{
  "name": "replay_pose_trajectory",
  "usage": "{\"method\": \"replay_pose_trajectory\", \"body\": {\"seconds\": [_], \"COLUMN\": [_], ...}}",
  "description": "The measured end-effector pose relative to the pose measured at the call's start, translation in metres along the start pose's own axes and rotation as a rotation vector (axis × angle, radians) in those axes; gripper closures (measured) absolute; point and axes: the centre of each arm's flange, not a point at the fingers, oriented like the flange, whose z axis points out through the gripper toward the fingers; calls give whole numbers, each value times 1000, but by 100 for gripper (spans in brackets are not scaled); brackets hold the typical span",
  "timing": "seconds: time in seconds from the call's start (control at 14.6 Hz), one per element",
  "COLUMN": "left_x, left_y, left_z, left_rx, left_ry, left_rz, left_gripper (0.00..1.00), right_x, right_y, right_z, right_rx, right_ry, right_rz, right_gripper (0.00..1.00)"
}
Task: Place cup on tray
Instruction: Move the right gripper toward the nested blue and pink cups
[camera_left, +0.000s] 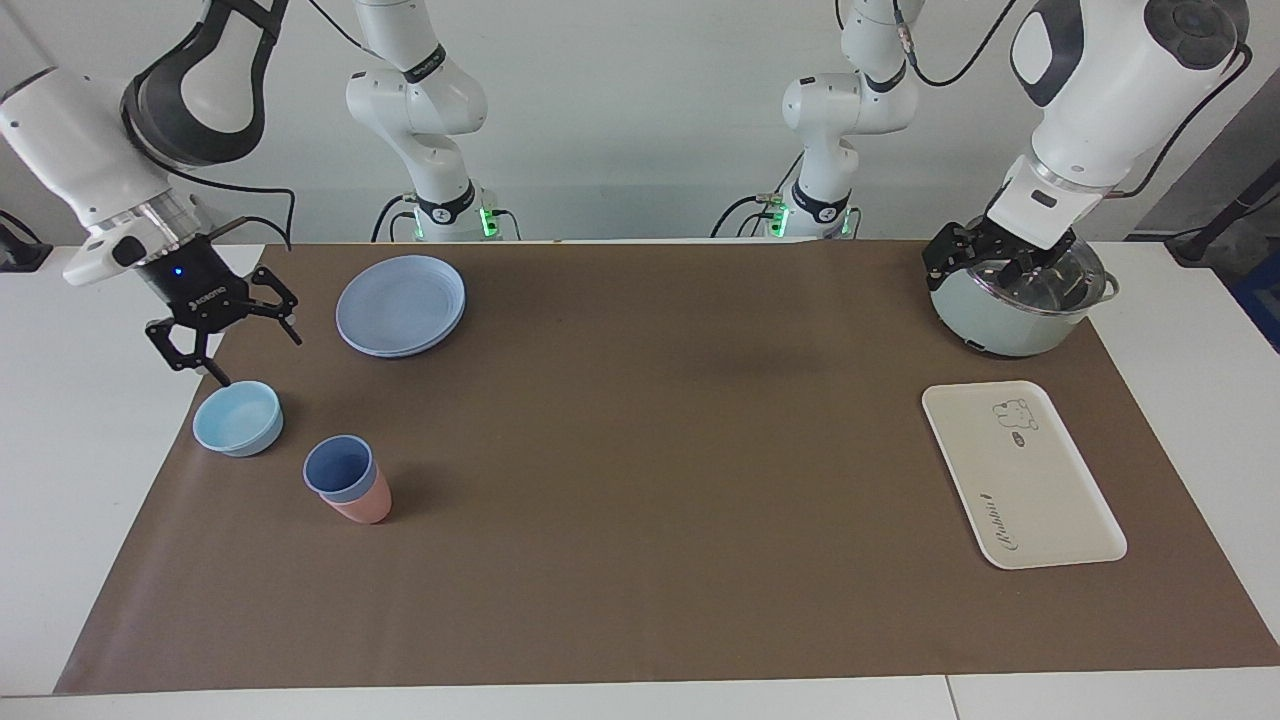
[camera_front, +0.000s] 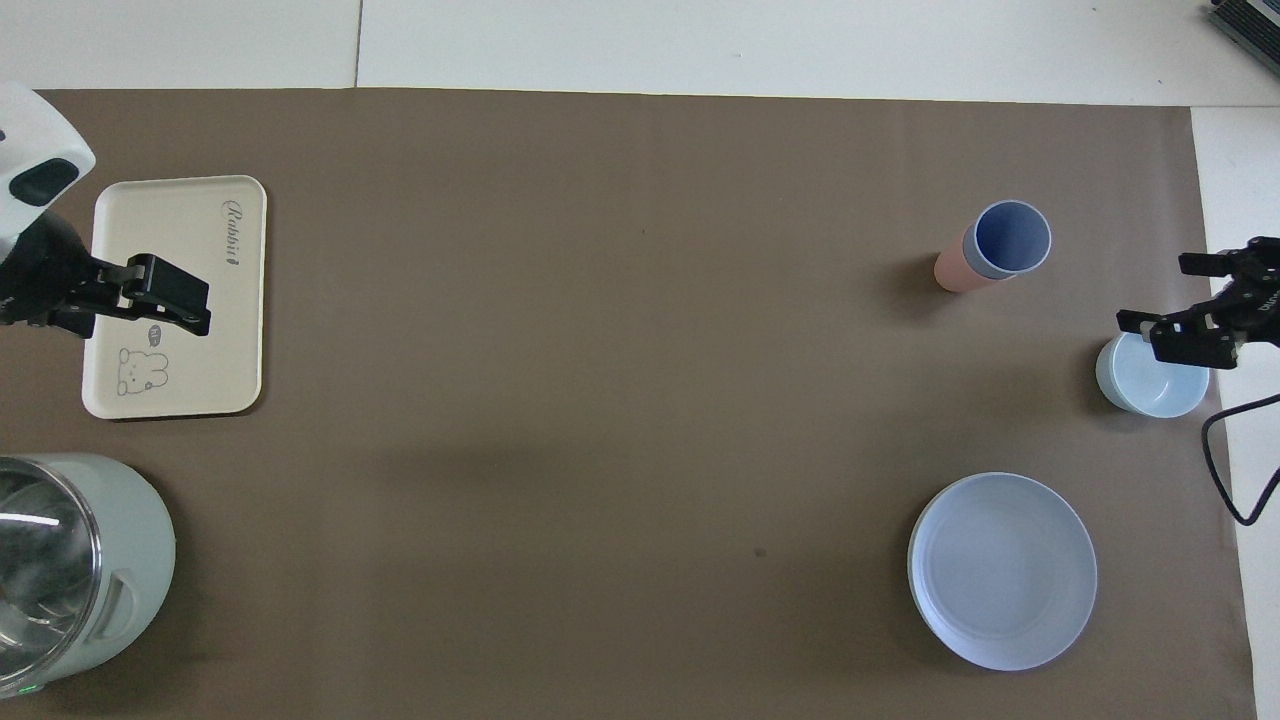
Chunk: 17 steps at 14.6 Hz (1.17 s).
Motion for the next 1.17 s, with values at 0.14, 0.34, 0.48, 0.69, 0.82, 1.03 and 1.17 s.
{"method": "replay_pose_trajectory", "body": {"seconds": [0.14, 0.34, 0.48, 0.69, 0.82, 1.03, 1.17], "left_x": [0, 0, 0, 9, 16, 18, 18], "left_y": [0, 0, -4, -10, -10, -10, -10], "left_z": [0, 0, -2, -13, -20, -19, -15], "left_rx": [0, 0, -1, -6, -9, -10, -9], "left_ry": [0, 0, 8, 107, 179, 194, 185], "left_rz": [0, 0, -7, -19, -20, -20, -20], "left_gripper": [0, 0, 0, 0, 0, 0, 0], "right_x": [-14, -36, -42, -54, -61, -76, -83], "right_y": [16, 34, 39, 46, 49, 53, 54], "right_z": [24, 57, 75, 98, 115, 143, 164], "right_rx": [32, 66, 87, 99, 99, 94, 78], "right_ry": [83, 156, 222, 271, 317, 379, 447], "right_rz": [-20, 9, 23, 31, 3, -16, -18], "right_gripper": [0, 0, 0, 0, 0, 0, 0]}}
